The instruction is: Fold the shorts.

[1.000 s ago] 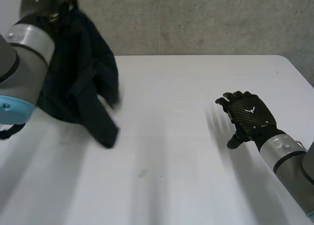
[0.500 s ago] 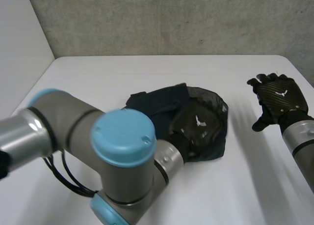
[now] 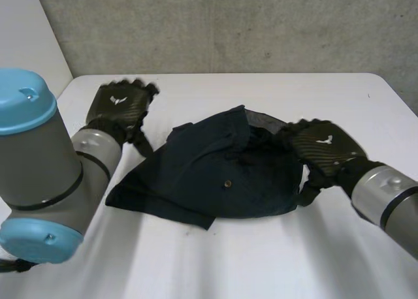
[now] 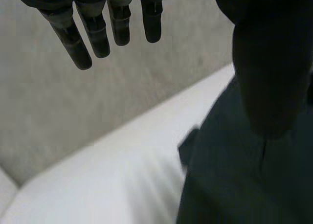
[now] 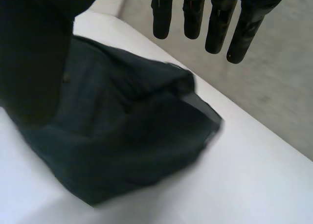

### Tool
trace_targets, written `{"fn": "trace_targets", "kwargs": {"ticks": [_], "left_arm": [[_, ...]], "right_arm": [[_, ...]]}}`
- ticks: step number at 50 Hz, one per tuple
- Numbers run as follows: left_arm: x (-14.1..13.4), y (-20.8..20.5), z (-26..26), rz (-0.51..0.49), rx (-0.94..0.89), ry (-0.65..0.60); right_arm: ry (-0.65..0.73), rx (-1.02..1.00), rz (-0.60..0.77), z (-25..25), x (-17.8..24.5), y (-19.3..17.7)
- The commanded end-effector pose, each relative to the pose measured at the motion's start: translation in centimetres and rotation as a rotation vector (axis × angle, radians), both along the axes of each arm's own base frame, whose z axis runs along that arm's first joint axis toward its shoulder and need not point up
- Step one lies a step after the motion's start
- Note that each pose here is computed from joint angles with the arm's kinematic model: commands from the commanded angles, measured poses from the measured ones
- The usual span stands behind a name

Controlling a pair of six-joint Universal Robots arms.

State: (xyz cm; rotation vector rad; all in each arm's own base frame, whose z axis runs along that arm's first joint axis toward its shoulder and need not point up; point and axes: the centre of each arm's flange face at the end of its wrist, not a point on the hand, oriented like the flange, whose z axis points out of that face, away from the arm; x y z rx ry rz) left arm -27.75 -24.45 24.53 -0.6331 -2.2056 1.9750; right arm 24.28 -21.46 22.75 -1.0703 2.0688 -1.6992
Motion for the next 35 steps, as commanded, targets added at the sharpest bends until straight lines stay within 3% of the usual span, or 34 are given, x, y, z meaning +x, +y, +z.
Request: {"fn": "trace_targets", "kwargs": {"ticks": [1, 12, 22, 29, 35], "left_arm": [[2.7, -3.3, -5.2, 0.073, 0.173, -0.044], [3.8, -5.2, -10.1, 0.096, 0.294, -0.079], [3.5, -6.4, -12.7, 0.019, 0.348, -0.068], [3.1, -6.6, -13.1, 0.008, 0.351, -0.069], [2.9, -6.8, -11.5, 0.008, 0.303, -0.057]], "right_arm": [[0.055, -0.122, 0.16, 0.8, 4.4, 1.4], [0.15, -0.148, 0.157, -1.6, 10.5, -2.0], [0.017, -0.016, 0.122, -4.9, 13.7, -5.3], [0.038, 0.021, 0.119, -8.2, 14.9, -6.4], [0.032, -0.035, 0.124, -6.3, 15.0, -6.8]]}}
